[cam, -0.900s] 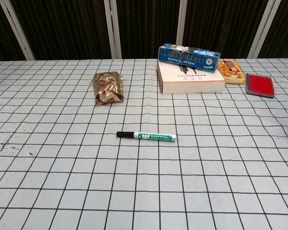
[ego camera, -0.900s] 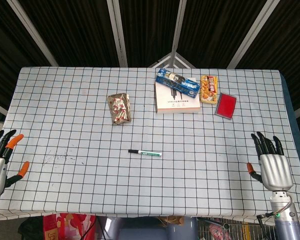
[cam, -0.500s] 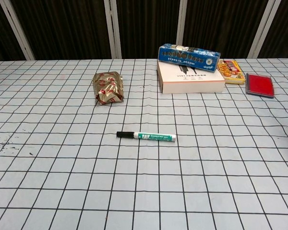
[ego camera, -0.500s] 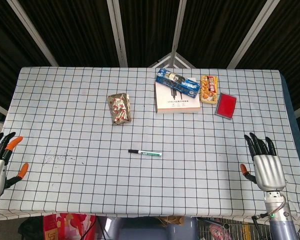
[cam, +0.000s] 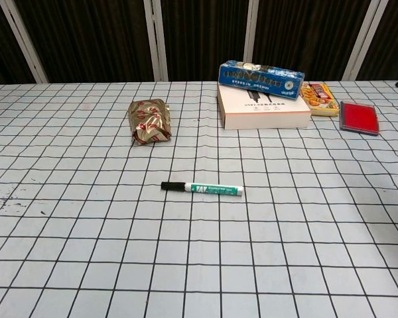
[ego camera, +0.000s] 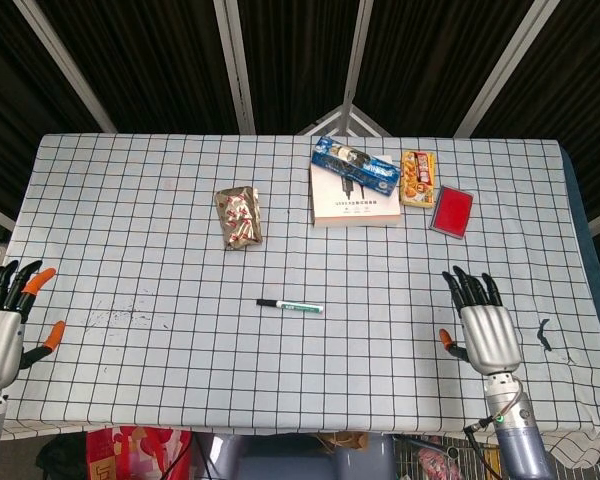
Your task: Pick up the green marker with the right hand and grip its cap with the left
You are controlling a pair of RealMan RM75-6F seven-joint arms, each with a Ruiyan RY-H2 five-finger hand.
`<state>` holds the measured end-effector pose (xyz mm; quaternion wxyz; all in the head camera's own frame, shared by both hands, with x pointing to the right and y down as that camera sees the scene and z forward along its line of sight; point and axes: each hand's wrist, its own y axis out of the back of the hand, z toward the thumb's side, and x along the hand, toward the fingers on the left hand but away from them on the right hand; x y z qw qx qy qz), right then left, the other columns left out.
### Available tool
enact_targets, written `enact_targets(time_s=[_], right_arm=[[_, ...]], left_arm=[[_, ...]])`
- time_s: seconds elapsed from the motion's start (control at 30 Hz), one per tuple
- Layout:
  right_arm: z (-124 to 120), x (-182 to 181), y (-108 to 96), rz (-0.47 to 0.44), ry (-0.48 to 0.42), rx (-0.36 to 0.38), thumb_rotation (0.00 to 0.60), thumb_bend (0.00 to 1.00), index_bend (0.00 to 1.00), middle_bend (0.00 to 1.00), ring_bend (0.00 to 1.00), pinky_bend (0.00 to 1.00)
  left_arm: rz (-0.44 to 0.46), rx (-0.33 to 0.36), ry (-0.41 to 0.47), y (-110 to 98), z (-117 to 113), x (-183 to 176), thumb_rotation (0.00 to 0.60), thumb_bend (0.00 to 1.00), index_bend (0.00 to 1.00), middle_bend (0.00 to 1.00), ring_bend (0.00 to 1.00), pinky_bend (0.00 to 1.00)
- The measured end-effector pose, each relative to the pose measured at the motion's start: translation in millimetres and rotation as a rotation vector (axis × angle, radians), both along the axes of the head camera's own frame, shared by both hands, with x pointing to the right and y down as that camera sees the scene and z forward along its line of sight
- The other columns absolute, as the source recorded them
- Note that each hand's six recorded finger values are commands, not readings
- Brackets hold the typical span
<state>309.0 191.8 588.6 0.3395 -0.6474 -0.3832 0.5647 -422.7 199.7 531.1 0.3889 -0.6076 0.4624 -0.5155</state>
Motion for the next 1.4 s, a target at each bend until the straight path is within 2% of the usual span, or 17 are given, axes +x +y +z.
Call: enact_targets(time_s=[0.3,0.47,0.83,1.07,1.4], right_arm=[[22,-57,-17,-0.04,-0.089,-0.045,0.6,0.33,0.24,0.06,0.11,0.04],[45,-101,-20,-0.037,-0.137,-0.101,0.6,0.33,0.26,0.06,0.11,0.04],[105,-188,-20,-0.063,-0.123,-0.231,0.6,0.33,0.3,0.05,0.11,0.04],[121,-213,-20,-0.049,-0.113,-0.263,0.6,0.33,0.33,0.05,0.11,0.04],[132,-218,-21,-0.034,-0.095,-0.287,0.6,0.33,0.42,0.05,0.11,0.04]], left_arm=[[0.002,-0.016,-0.013,2,11,-2,0.6,0.44,0.18,0.09,0.0,0.0],[-0.011,-0.016,-0.016,1,13,-9,0.6,0.44,0.18,0.09,0.0,0.0],[-0.051,-0.026,-0.04,-2,19,-34,0.6,0.44,0.18,0.09,0.0,0.0],[-0.057,-0.036,-0.046,-5,27,-39,0.6,0.44,0.18,0.09,0.0,0.0],[-0.062,-0.053,-0.049,-5,36,-42,0.6,0.44,0.18,0.09,0.0,0.0]])
